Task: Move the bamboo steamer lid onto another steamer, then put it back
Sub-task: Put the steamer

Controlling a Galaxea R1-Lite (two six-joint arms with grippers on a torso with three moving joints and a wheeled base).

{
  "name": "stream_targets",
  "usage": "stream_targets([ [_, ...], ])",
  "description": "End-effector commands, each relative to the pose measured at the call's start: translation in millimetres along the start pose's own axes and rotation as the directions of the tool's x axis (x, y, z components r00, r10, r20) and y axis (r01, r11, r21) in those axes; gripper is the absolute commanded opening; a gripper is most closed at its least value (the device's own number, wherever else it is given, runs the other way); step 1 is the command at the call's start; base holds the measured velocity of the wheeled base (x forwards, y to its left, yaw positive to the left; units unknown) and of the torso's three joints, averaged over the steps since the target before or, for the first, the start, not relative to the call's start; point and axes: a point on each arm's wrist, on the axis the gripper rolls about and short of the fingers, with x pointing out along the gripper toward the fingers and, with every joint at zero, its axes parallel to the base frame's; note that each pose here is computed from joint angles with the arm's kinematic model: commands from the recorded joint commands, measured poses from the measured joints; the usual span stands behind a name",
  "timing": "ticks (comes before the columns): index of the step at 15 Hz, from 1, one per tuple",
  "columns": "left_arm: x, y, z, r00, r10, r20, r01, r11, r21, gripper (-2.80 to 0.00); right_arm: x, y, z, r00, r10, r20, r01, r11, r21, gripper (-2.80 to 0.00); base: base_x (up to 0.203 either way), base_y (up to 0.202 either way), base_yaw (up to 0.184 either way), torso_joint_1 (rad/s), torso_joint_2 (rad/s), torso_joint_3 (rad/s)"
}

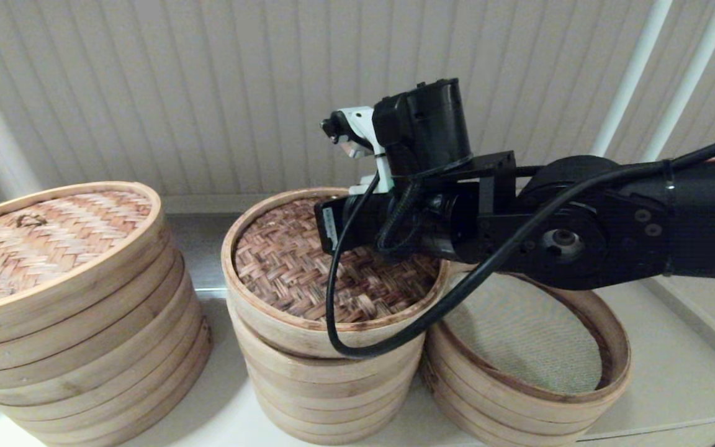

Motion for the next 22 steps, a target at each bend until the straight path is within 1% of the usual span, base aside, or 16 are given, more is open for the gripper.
stream_targets([
  [1,0,0.0,0,1.000,0.001,0.001,-0.001,1.000,-0.001,-2.80,4,1,-2,1.000,0.000,-0.007,0.000,1.000,-0.002,-2.80,0.000,0.000,0.000,0.000,0.00,0.000],
  [6,0,0.0,0,1.000,0.001,0.001,-0.001,1.000,-0.001,-2.80,16,3,-4,1.000,-0.002,-0.009,0.002,1.000,-0.005,-2.80,0.000,0.000,0.000,0.000,0.00,0.000],
  [10,0,0.0,0,1.000,0.001,0.001,-0.001,1.000,-0.001,-2.80,21,2,1,1.000,-0.007,0.006,0.007,1.000,-0.003,-2.80,0.000,0.000,0.000,0.000,0.00,0.000],
  [20,0,0.0,0,1.000,0.001,0.001,-0.001,1.000,0.000,-2.80,25,1,-20,0.998,-0.017,-0.059,0.016,1.000,-0.015,-2.80,0.000,0.000,0.000,0.000,0.00,0.000],
  [22,0,0.0,0,1.000,0.001,0.001,-0.001,1.000,0.000,-2.80,21,2,-18,0.998,-0.017,-0.052,0.016,1.000,-0.014,-2.80,0.000,0.000,0.000,0.000,0.00,0.000],
])
